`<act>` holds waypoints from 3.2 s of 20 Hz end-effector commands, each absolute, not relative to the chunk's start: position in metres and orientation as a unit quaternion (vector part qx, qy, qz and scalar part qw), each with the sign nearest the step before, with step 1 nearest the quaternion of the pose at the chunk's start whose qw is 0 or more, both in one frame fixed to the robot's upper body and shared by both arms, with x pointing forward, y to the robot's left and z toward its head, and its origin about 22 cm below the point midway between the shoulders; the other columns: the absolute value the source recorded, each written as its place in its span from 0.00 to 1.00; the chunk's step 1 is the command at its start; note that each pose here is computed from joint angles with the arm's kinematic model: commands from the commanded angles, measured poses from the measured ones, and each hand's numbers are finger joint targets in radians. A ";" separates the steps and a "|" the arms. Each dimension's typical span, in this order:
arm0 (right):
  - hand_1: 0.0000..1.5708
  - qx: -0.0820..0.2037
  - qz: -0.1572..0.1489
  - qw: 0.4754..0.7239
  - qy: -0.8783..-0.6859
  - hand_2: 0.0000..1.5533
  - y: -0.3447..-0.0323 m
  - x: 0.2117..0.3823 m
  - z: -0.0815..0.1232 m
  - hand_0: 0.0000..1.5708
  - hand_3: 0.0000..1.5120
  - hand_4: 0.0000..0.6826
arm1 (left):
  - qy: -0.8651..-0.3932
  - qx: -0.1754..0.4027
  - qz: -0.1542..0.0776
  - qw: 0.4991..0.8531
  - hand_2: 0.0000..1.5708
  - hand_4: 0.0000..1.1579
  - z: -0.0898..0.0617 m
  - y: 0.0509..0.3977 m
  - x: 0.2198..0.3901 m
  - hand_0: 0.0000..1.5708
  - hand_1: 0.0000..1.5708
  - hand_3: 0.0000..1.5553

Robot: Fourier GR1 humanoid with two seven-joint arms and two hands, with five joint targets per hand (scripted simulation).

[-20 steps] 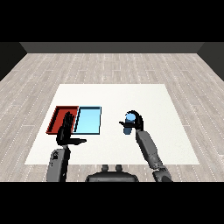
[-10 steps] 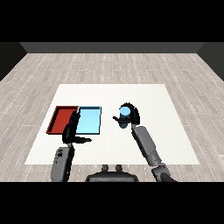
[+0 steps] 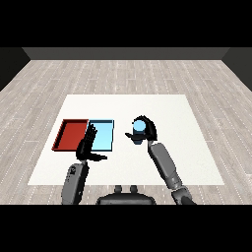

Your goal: Pick the blue can and put it in the blue box

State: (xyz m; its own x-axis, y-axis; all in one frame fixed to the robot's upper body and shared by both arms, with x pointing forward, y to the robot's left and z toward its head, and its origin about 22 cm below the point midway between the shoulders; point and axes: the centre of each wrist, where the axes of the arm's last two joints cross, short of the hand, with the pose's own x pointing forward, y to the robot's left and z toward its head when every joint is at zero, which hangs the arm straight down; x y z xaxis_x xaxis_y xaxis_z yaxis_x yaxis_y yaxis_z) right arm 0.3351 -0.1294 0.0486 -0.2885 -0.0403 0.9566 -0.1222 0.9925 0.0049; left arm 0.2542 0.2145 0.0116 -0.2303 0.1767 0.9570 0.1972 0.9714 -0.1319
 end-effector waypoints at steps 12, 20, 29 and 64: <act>0.93 0.065 0.054 0.585 -0.806 0.95 -0.122 0.328 0.023 0.93 0.95 0.91 | -0.745 -0.143 -0.042 0.650 0.00 0.00 0.005 0.138 0.282 0.00 0.00 0.00; 0.91 0.086 0.076 0.574 -0.811 0.94 -0.118 0.343 0.044 0.91 0.94 0.90 | -0.743 -0.133 -0.065 0.653 0.00 0.00 0.002 0.114 0.275 0.00 0.00 0.00; 0.91 0.092 0.085 0.569 -0.813 0.94 -0.094 0.313 0.070 0.91 0.94 0.90 | -0.725 -0.152 -0.060 0.669 0.00 0.00 -0.026 0.105 0.279 0.00 0.00 0.00; 0.95 0.149 0.101 0.564 -0.806 0.94 -0.053 0.321 0.071 0.95 0.93 0.83 | -0.727 -0.092 -0.085 0.675 0.00 0.00 -0.009 0.076 0.307 0.00 0.00 0.00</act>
